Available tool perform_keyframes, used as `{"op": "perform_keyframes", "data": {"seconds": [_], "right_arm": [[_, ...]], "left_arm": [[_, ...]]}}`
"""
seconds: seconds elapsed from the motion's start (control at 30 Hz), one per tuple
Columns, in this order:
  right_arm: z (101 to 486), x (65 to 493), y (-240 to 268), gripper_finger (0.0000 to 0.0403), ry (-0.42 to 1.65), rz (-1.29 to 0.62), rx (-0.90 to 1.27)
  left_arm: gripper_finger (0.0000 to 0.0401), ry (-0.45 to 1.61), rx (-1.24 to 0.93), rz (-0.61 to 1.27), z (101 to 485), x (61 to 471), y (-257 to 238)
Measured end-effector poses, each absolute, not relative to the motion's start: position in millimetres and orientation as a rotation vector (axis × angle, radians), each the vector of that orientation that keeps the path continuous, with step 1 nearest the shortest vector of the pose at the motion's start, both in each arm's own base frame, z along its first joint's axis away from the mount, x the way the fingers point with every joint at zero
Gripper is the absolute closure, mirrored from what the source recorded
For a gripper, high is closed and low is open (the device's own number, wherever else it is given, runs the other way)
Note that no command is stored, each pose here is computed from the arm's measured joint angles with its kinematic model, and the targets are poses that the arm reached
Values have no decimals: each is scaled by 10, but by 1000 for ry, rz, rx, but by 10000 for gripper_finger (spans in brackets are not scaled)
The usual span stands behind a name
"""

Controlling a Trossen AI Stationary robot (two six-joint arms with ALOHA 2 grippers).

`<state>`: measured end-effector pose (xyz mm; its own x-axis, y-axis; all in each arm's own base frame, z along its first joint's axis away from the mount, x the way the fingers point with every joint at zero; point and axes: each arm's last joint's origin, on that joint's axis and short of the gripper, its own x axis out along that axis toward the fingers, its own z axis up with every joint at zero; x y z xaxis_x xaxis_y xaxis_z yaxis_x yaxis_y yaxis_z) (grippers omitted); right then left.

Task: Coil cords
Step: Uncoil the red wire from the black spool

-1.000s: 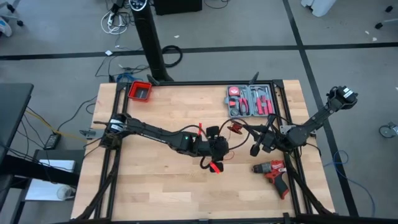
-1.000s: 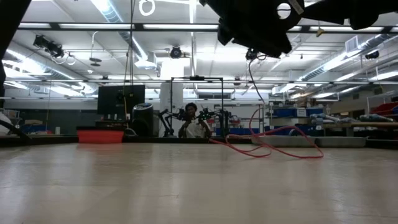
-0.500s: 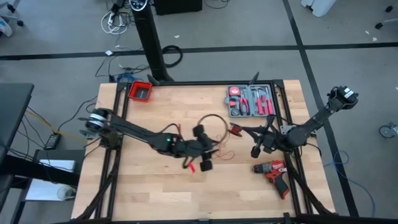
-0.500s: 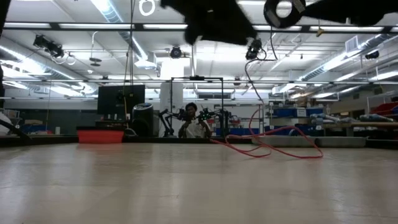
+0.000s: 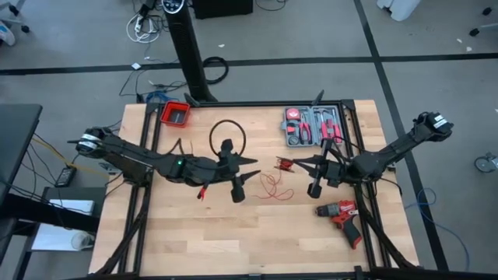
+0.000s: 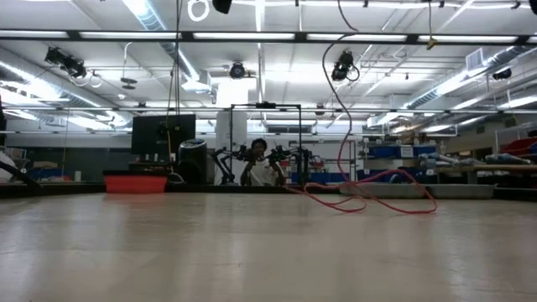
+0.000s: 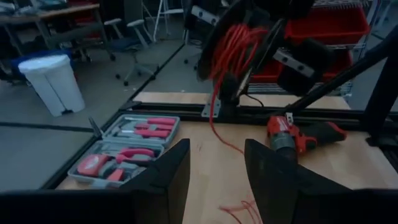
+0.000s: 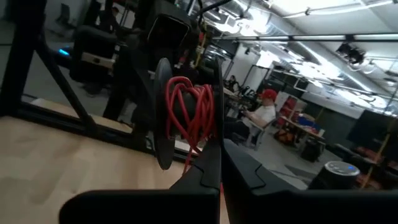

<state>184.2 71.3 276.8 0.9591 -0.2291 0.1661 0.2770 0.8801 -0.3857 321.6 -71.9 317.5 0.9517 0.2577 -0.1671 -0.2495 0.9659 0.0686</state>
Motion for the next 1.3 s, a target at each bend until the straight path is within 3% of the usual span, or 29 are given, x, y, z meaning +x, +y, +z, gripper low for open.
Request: {"op": "perform_keyframes", "data": {"seconds": [1.3], "right_arm": [[2888, 2380, 476, 403, -265, -130, -341]], "left_arm": [[245, 131, 45, 301, 3153, 3324, -600]]}}
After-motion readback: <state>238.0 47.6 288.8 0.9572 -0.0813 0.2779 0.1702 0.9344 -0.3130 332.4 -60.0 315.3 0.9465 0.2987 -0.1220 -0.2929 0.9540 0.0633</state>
